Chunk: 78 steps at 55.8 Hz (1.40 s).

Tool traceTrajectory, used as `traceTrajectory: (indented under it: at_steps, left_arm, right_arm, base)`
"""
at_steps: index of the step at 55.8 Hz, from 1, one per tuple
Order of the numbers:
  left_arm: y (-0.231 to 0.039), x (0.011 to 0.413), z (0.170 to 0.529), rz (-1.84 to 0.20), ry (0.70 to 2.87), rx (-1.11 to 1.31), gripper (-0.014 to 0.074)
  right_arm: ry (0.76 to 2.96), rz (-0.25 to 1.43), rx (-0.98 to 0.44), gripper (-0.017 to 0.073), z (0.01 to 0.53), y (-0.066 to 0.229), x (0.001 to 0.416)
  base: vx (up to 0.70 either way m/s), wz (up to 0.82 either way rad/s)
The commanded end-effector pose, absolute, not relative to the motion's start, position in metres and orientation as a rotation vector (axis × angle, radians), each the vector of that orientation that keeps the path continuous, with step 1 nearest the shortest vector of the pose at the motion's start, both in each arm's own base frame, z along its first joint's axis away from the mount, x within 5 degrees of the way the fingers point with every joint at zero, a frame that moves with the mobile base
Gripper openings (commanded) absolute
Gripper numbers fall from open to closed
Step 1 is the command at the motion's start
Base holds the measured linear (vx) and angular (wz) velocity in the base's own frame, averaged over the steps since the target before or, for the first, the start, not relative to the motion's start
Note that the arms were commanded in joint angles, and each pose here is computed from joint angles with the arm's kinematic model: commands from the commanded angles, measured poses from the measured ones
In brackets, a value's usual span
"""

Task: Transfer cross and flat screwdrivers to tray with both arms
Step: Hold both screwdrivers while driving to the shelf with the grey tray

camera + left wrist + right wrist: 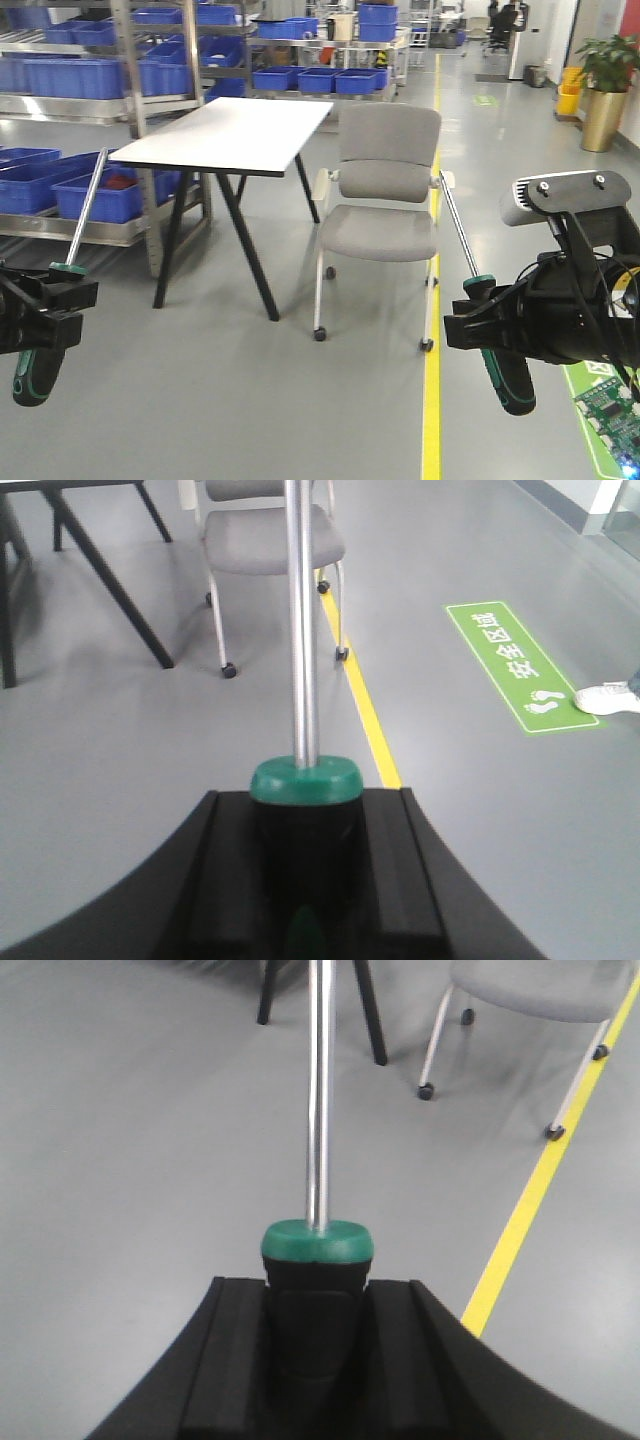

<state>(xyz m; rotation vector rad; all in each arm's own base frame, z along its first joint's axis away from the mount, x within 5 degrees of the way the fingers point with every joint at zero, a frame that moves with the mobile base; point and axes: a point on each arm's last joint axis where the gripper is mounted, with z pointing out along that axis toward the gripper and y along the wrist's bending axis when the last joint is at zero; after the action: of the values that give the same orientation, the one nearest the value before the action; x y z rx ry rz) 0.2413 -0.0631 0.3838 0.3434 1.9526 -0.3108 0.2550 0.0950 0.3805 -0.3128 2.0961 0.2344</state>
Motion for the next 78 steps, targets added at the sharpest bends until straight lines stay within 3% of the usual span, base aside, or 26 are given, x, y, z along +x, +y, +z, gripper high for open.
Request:
traceTrajectory:
  at_steps: [1,33,78]
  left_arm:
    - [-0.0614,0.2385,0.4057,-0.319,1.835,0.280,0.0000]
    - [-0.0614,0.2385,0.4057,-0.319,1.835,0.280,0.0000]
    - [-0.0613,0.2385,0.4058,-0.319,1.834,0.279,0.0001]
  right_arm:
    - [1.945,0.252,-0.297,-0.0008,0.4076,0.0929,0.2518]
    - [1.946,0.251,-0.297,-0.0008,0.4076,0.0929,0.2517]
    - [1.947,0.241,-0.300,-0.0008,0.4074,0.0919,0.2520]
  base:
    - [0.39,-0.28]
    - [0.45,0.02]
    - [0.54,0.64]
